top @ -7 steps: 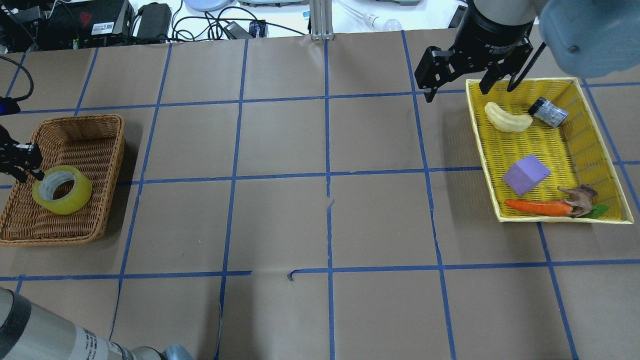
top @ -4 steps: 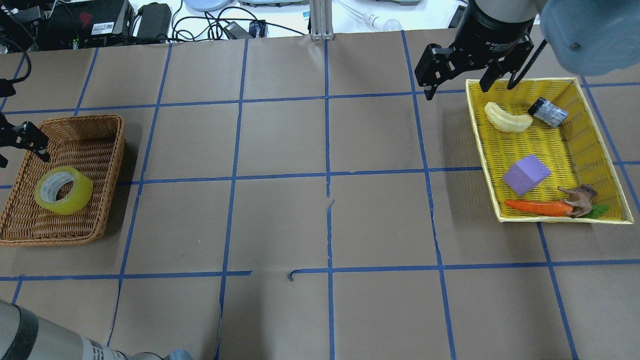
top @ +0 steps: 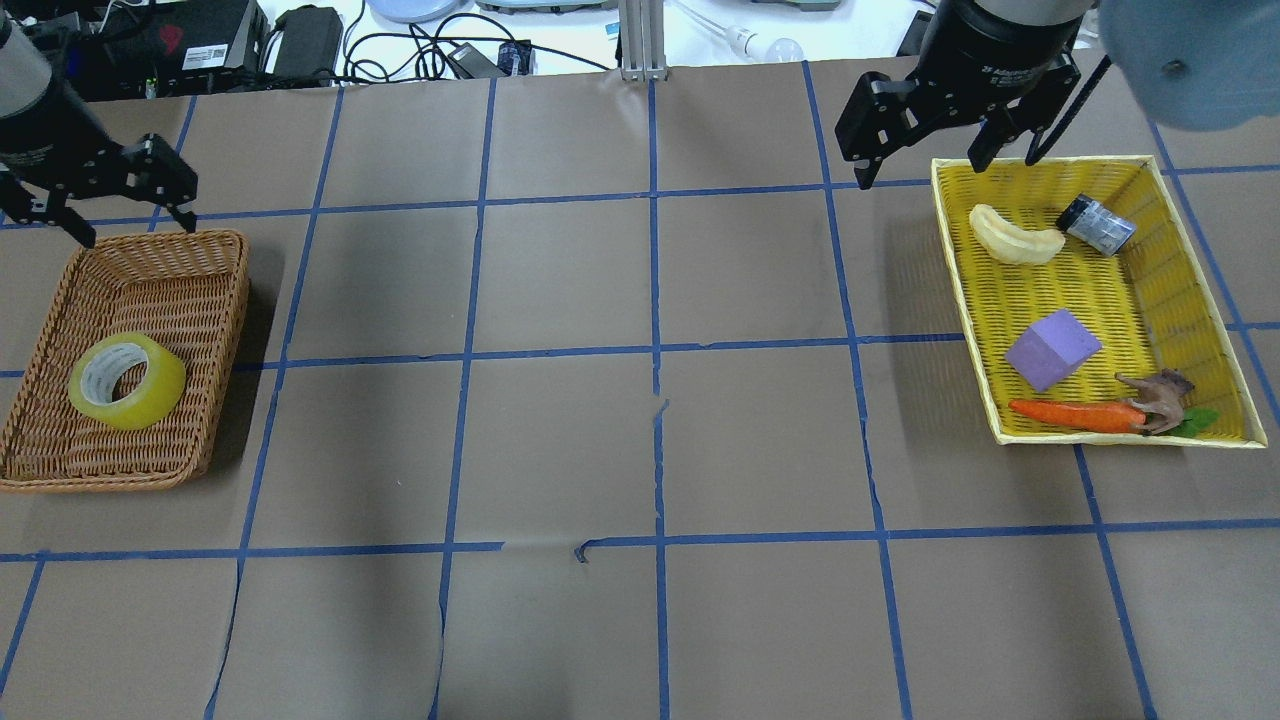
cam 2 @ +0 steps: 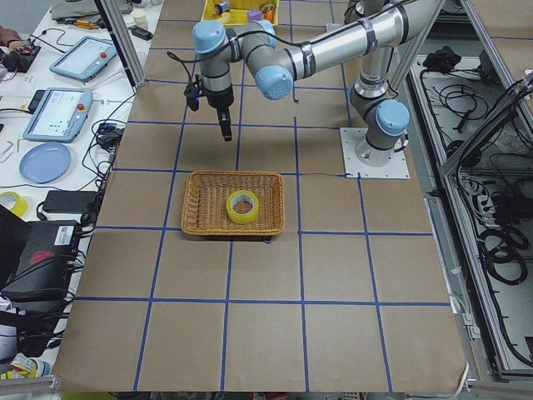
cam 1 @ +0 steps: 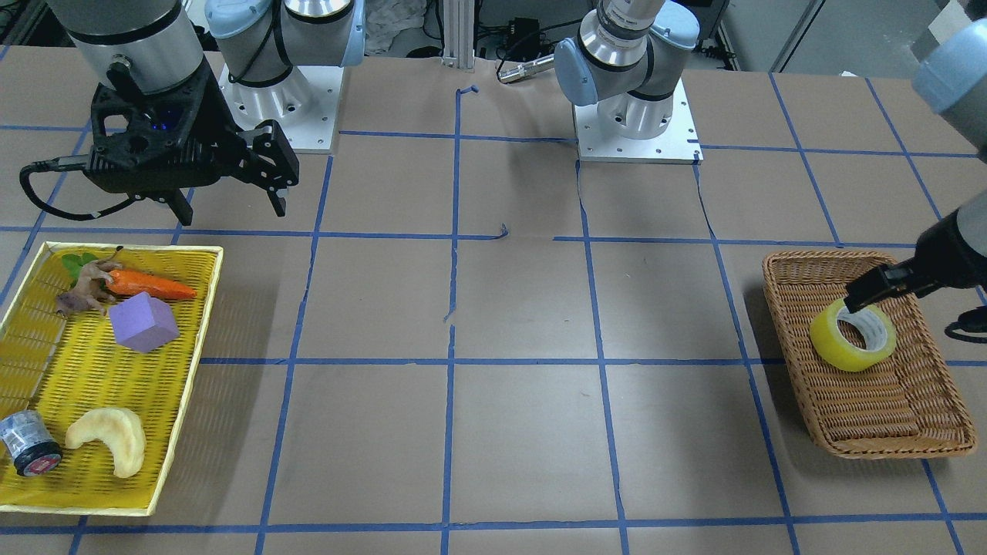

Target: Transfer tape with both arms

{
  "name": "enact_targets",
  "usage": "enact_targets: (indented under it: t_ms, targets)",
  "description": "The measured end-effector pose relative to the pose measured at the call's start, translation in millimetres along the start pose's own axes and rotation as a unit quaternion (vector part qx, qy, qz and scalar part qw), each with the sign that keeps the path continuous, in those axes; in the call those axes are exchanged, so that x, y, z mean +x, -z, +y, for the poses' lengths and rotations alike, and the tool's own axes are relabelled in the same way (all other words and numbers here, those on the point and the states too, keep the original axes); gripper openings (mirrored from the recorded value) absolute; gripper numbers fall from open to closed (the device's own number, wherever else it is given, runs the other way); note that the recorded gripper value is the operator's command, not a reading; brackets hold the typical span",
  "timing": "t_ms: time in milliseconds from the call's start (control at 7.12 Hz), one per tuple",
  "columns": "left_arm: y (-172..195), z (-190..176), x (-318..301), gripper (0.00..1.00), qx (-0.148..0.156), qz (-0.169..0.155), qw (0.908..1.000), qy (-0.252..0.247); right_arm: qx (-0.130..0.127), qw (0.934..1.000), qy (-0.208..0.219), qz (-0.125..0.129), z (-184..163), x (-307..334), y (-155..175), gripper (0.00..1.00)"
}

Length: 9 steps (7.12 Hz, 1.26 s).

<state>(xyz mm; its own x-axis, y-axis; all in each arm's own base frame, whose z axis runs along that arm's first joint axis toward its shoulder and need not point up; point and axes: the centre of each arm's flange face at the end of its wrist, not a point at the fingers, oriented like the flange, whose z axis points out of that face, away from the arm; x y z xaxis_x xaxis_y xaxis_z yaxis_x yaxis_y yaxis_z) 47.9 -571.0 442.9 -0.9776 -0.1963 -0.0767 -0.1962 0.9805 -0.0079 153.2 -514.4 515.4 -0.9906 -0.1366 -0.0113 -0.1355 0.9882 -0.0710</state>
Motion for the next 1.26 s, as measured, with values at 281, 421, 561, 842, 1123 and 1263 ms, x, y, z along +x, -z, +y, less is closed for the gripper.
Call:
enact_targets:
  t_ms: [281, 421, 561, 842, 1123, 1263]
  targets:
    - [30.6, 34.8, 100.1, 1.00, 0.025, 0.024, 0.9988, -0.035, -0.003, 1.0000, 0.003, -0.002, 3.0, -0.7, 3.2, 1.00]
    - [39.3, 51.1, 139.4, 1.00, 0.031, 0.035, 0.9970, -0.061, -0.004, 1.0000, 0.004, -0.001, 7.1, -0.2, 6.7, 1.00]
    - [44.5, 64.9, 168.6, 1.00, 0.034, 0.045, 0.9948, -0.085, -0.003, 1.0000, 0.005, -0.002, 9.5, -0.9, 8.1, 1.00]
    - [47.6, 79.4, 195.8, 1.00, 0.031, 0.074, 0.9912, -0.105, -0.003, 1.0000, 0.006, -0.002, 10.5, -1.1, 6.9, 1.00]
    - [49.5, 81.5, 195.9, 1.00, 0.031, 0.080, 0.9902, -0.109, -0.005, 1.0000, 0.005, 0.001, 10.8, 0.1, 6.2, 1.00]
    - [50.5, 82.0, 193.4, 1.00, 0.030, 0.080, 0.9904, -0.109, -0.007, 1.0000, 0.005, 0.002, 11.1, 0.3, 5.8, 1.00]
